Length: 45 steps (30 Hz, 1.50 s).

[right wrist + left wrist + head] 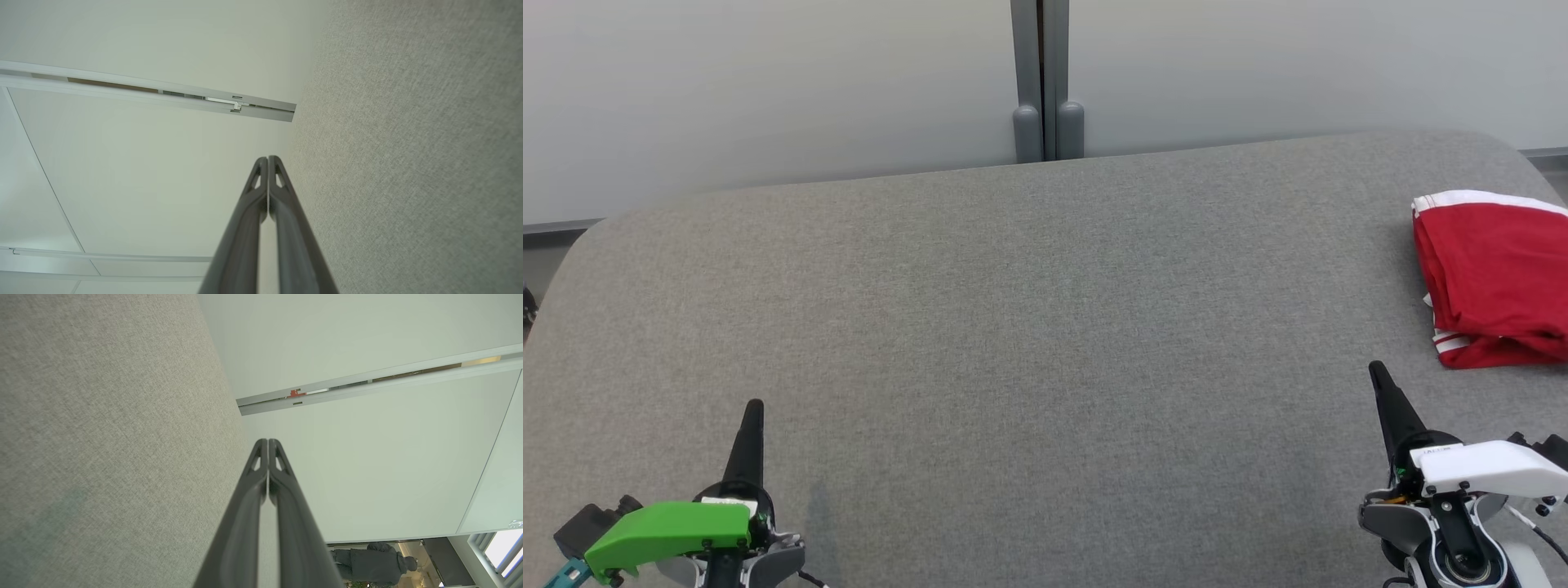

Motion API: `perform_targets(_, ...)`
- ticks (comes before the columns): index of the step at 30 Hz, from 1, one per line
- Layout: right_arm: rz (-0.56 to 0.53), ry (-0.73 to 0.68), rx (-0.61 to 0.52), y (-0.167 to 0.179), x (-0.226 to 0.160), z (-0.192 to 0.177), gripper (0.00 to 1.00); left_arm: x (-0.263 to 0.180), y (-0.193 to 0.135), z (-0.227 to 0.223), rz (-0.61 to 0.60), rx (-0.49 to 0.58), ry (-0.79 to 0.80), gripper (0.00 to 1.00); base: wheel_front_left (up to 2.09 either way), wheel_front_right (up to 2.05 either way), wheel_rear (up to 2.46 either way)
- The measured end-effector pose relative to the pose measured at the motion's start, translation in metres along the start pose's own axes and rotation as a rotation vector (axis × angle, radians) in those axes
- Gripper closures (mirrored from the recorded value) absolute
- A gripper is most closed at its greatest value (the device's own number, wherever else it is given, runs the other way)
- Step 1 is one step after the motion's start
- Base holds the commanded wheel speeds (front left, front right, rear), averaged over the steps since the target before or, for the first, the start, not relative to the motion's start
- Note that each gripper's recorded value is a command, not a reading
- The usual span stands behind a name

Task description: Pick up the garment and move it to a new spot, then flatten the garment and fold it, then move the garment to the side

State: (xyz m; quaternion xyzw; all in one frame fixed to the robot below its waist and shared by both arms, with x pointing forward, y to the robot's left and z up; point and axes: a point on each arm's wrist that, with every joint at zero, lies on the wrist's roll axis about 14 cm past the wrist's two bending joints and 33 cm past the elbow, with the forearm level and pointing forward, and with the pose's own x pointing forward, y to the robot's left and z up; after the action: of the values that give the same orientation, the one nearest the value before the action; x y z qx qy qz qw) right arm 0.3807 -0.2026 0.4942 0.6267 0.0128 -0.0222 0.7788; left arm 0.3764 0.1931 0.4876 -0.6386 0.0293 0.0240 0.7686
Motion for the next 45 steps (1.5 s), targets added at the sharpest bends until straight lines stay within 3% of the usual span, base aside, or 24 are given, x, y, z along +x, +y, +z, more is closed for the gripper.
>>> perform_targets(28, 0.045, 0.015, 0.216, 0.012, 0.007, 0.0, 1.0, 0.009, -0.014, 0.01, -0.059, -0.185, -0.007, 1.0, 0.0, 0.0, 0.0)
perform_targets(45, 0.045, 0.015, 0.217, 0.012, 0.007, 0.0, 1.0, 0.009, -0.015, 0.01, -0.063, -0.189, -0.006, 1.0, 0.0, 0.0, 0.0)
